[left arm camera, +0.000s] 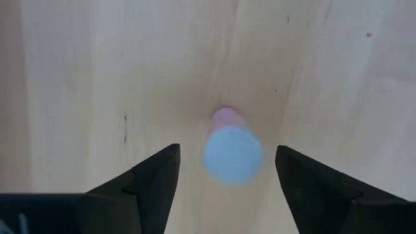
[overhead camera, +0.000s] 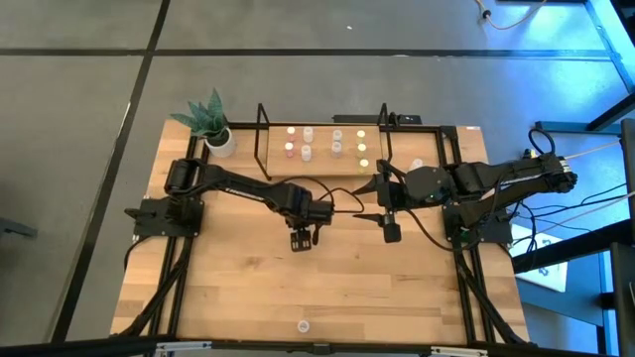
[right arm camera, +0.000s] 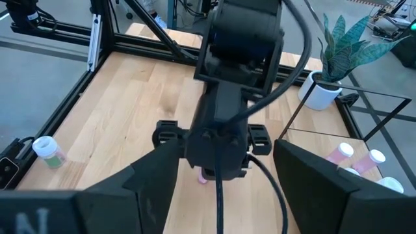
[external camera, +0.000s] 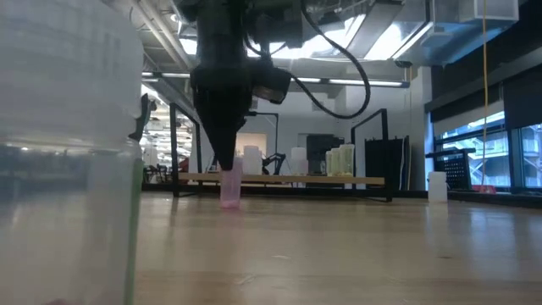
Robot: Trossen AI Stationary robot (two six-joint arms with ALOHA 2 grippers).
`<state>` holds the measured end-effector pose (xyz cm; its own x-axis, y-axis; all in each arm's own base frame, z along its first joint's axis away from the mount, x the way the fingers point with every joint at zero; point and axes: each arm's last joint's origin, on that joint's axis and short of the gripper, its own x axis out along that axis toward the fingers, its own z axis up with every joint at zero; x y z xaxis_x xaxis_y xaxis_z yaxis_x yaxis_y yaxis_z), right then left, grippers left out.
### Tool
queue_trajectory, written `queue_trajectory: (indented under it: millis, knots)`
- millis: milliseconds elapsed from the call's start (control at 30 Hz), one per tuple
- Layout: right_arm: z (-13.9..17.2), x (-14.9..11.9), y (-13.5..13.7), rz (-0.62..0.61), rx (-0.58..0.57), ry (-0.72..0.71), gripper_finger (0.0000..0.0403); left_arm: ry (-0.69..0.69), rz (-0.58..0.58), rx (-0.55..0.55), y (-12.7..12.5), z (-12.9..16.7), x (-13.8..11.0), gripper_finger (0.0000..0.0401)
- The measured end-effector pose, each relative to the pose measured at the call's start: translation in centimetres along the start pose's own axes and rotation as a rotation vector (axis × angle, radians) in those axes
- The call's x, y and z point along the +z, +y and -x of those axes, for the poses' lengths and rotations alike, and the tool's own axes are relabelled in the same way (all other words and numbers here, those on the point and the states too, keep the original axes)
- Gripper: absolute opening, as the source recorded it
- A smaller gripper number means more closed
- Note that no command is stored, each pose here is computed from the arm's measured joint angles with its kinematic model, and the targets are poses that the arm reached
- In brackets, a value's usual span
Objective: Pick and place medicine bottles onto shelf by color
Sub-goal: Put the pink pill bottle on the shelf aligned with the other pink pill bottles
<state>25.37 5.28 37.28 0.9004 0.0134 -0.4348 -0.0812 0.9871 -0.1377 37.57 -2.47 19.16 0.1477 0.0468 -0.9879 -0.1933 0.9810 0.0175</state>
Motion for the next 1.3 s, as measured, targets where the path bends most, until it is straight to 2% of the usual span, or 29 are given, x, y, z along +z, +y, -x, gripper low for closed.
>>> queue_trajectory:
  millis: [267, 433, 667, 867, 967, 1133, 1300]
  knots:
    - [0.0, 0.0, 0.0, 0.0, 0.0, -0.002, 0.0252, -0.01, -0.004, 0.007, 0.4, 4.1, -0.3, 0.0248]
    - [0.0, 0.0, 0.0, 0.0, 0.0, -0.001, 0.0252, -0.049, 0.013, 0.034, 0.9, 7.4, -1.4, 0.0248]
    - [0.0, 0.0, 0.0, 0.0, 0.0, -0.002, 0.0252, -0.153, 0.143, 0.08, 1.8, 12.6, -4.1, 0.0248]
    - [0.0, 0.0, 0.0, 0.0, 0.0, -0.002, 0.0252, -0.308, 0.204, 0.12, 1.4, 16.8, -6.9, 0.0248]
    - [0.0, 0.0, 0.0, 0.0, 0.0, -0.001, 0.0252, -0.378, 0.228, 0.106, 1.1, 18.5, -8.4, 0.0247]
    - [0.0, 0.0, 0.0, 0.0, 0.0, -0.001, 0.0252, -0.446, 0.226, 0.052, 0.2, 20.5, -10.4, 0.0247]
    - [0.0, 0.0, 0.0, 0.0, 0.0, -0.001, 0.0252, -0.492, 0.249, 0.061, -0.7, 21.4, -11.7, 0.0247]
